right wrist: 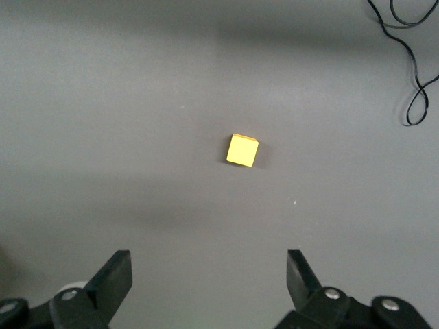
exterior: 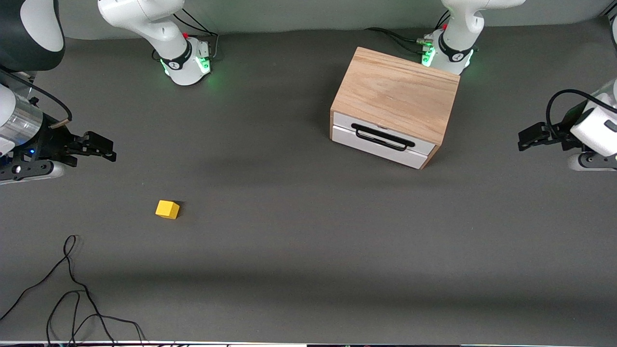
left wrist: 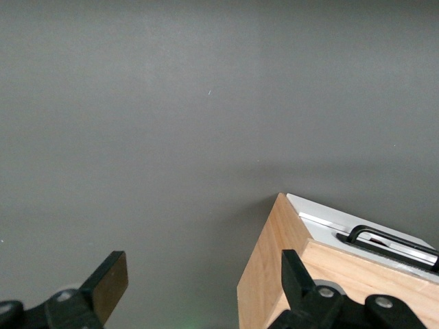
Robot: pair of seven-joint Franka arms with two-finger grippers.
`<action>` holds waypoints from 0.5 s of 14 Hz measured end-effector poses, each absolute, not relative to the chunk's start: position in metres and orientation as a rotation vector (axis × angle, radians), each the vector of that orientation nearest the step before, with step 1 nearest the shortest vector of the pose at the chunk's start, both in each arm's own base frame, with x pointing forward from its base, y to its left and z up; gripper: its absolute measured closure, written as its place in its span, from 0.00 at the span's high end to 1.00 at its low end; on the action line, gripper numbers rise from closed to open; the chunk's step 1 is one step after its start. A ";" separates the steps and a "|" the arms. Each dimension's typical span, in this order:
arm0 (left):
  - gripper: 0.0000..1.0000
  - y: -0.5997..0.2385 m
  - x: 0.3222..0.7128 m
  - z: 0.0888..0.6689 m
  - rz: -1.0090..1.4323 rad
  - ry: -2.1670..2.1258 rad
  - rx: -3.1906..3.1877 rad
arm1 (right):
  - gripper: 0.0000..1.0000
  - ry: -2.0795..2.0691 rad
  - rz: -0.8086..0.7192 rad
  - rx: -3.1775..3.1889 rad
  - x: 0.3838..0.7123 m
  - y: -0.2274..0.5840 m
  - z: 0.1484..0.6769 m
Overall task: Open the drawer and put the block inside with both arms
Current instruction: 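Move the left gripper from rest toward the wooden drawer handle, then lower the left gripper onto the black drawer handle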
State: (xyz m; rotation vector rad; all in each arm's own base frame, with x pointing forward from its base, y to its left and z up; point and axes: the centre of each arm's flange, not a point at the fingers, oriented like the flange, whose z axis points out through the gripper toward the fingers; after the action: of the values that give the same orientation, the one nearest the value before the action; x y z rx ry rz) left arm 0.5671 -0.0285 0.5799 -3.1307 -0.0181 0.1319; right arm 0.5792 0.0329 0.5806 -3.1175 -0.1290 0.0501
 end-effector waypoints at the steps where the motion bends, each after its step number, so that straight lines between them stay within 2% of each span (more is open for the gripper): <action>1: 1.00 -0.038 0.566 0.579 0.138 -0.063 -3.127 | 1.00 -0.129 0.051 -3.118 0.579 0.033 0.580; 7: 1.00 -0.140 0.558 0.561 0.187 -0.532 -3.063 | 1.00 -0.130 0.059 -3.119 0.580 0.034 0.577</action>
State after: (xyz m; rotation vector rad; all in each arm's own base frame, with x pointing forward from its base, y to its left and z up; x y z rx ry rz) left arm 0.5576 -0.1397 0.5606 -3.0632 -0.5323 0.1865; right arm 0.5804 0.0336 0.5775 -3.1189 -0.1300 0.0586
